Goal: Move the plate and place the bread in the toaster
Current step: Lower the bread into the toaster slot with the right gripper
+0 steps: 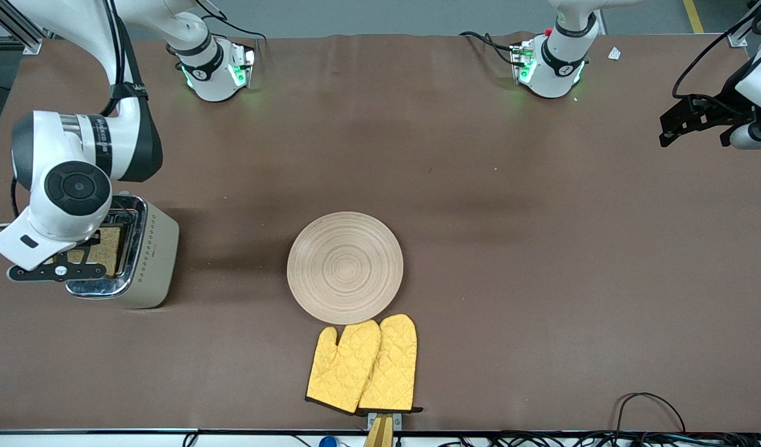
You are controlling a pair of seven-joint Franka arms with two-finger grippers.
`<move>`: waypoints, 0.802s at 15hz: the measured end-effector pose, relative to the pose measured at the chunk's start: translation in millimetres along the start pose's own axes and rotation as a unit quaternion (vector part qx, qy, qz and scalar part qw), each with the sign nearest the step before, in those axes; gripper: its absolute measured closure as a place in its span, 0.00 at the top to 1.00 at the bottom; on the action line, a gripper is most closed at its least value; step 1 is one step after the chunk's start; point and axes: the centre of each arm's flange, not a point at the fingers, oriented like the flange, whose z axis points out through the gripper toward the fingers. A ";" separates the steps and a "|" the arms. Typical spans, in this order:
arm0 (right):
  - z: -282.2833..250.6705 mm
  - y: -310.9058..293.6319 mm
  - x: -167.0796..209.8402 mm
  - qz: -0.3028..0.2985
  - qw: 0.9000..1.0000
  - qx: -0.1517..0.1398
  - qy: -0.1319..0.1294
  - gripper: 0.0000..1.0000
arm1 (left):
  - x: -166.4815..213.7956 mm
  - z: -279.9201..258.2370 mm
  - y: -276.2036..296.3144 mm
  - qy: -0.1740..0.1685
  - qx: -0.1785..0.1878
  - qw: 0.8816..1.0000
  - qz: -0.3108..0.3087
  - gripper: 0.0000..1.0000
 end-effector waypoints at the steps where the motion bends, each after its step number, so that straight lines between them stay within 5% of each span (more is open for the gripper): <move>1: 1.4 0.2 -0.1 -0.004 1.000 -0.008 0.000 0.03 | 0.0 0.0 -0.8 0.000 0.000 1.000 -0.001 1.00; 12: 6.9 4.5 -23.2 -0.017 1.000 -0.008 -0.006 0.03 | 0.4 0.7 -2.9 -0.001 0.000 1.000 -0.003 1.00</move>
